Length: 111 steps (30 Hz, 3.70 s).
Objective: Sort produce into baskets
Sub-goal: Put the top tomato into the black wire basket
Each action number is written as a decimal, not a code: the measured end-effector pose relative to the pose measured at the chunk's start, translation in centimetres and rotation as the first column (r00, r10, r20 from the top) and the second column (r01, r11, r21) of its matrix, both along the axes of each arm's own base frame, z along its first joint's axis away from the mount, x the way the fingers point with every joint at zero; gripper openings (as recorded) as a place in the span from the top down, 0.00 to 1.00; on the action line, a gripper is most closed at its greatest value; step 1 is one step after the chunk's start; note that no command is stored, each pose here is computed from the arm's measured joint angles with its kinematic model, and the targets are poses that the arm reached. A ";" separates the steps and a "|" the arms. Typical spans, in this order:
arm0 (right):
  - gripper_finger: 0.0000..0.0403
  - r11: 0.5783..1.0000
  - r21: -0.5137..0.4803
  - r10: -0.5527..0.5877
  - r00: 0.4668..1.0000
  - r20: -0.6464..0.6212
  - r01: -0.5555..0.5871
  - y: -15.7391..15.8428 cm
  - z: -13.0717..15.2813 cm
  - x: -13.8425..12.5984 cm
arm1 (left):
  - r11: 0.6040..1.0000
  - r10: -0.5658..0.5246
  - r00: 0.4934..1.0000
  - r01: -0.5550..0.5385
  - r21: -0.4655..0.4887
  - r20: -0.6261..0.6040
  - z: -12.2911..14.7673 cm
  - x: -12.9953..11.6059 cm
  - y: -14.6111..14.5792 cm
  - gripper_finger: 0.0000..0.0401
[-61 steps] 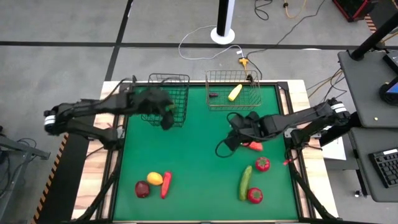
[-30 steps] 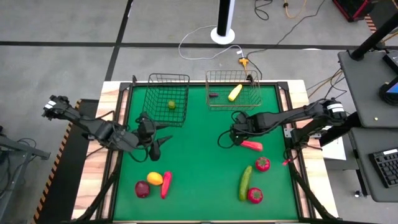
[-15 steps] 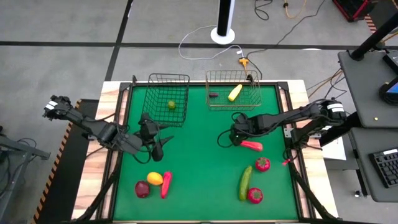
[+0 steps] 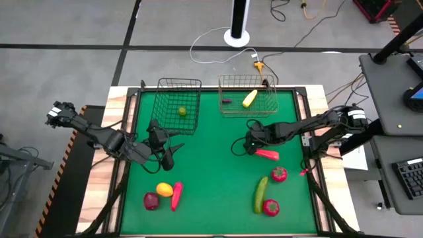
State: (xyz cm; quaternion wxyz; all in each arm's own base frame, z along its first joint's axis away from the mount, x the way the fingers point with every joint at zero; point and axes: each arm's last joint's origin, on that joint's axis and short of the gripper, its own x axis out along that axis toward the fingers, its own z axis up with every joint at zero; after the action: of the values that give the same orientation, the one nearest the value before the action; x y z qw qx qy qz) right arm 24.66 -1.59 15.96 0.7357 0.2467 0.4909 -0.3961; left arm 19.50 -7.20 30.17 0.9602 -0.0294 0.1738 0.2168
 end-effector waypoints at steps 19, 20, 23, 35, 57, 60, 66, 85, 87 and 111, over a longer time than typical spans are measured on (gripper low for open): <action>0.31 0.897 -0.222 0.443 0.778 0.446 -0.383 3.5 5.6 3.5 | 0.998 -0.070 0.998 0.070 -0.010 -0.008 -3.6 0.7 -0.5 0.48; 0.31 0.870 -0.259 0.493 0.732 0.470 -0.419 4.0 6.0 3.8 | 0.996 -0.085 0.996 0.085 -0.023 0.013 -3.9 0.8 -0.6 0.48; 0.31 0.790 -0.365 0.613 0.620 0.490 -0.492 5.3 6.7 4.5 | 0.994 -0.092 0.992 0.097 -0.050 0.087 -4.6 1.0 -0.7 0.48; 0.30 0.602 -0.562 0.793 0.340 0.506 -0.568 7.4 6.1 7.3 | 0.975 -0.221 0.956 0.220 0.026 0.193 -6.7 2.1 -1.4 0.43; 0.30 0.547 -0.627 0.824 0.223 0.521 -0.554 7.8 6.0 8.2 | 0.964 -0.260 0.933 0.237 0.120 0.250 -9.2 6.8 -3.5 0.32; 0.30 0.547 -0.627 0.824 0.223 0.521 -0.554 7.8 6.0 8.2 | 0.968 -0.245 0.938 0.221 0.120 0.247 -9.4 7.3 -3.4 0.31; 0.30 0.547 -0.627 0.823 0.223 0.522 -0.554 7.8 6.0 8.2 | 0.969 -0.240 0.940 0.216 0.121 0.241 -9.4 8.2 -3.5 0.29; 0.29 0.542 -0.627 0.828 0.229 0.512 -0.560 7.7 5.9 8.1 | 0.967 -0.229 0.952 0.198 0.161 0.205 -9.9 9.2 -3.2 0.36; 0.28 0.543 -0.626 0.827 0.229 0.513 -0.560 7.7 5.9 8.2 | 0.966 -0.230 0.952 0.199 0.163 0.204 -9.9 9.2 -3.2 0.42; 0.11 0.623 -0.635 0.780 0.306 0.545 -0.457 6.4 10.4 5.3 | 0.935 0.089 0.992 -0.052 0.351 -0.089 -3.5 3.4 1.3 0.48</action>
State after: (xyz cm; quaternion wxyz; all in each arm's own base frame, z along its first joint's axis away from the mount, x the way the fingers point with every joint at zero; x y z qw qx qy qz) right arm 29.99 4.83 26.35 0.9954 0.0392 0.0878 -0.0047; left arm 22.90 -5.91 26.64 0.9316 0.1458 0.1810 0.2797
